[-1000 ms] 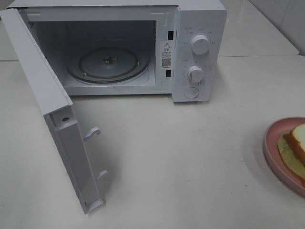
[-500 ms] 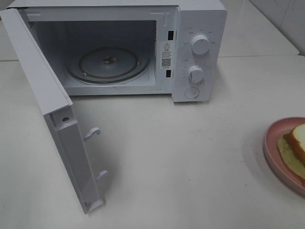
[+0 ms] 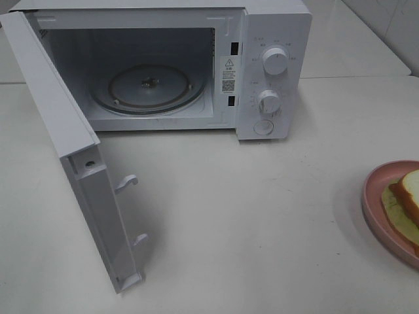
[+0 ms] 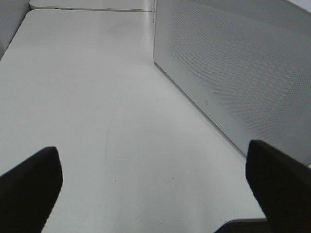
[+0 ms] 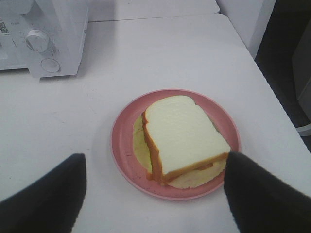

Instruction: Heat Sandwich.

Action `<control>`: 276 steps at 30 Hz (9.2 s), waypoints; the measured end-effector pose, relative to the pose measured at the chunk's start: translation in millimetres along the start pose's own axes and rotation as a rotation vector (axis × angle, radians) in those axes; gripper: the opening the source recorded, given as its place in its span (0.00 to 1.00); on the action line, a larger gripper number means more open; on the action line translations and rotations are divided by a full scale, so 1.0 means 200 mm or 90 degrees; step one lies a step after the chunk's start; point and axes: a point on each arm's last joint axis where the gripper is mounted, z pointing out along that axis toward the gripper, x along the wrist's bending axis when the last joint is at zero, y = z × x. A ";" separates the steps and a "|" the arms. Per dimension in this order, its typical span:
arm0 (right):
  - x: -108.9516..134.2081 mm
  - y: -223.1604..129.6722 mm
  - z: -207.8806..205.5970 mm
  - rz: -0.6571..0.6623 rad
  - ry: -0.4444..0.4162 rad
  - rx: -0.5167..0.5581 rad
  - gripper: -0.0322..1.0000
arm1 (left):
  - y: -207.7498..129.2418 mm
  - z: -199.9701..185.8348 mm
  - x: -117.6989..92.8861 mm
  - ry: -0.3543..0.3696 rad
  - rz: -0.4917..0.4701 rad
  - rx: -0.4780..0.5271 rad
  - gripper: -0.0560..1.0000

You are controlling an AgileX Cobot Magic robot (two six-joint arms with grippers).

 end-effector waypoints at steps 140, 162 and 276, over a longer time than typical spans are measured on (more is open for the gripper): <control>0.00 0.00 0.00 0.000 0.001 0.000 0.77 | 0.18 1.72 -0.91 -0.231 0.099 -0.197 0.05; 0.00 0.00 0.00 0.000 0.001 0.000 0.77 | 0.22 1.93 -1.17 -0.229 0.124 -0.152 0.05; 0.00 0.00 0.00 -0.001 0.000 0.000 0.77 | 0.00 0.00 -0.04 -0.023 -0.018 0.000 0.96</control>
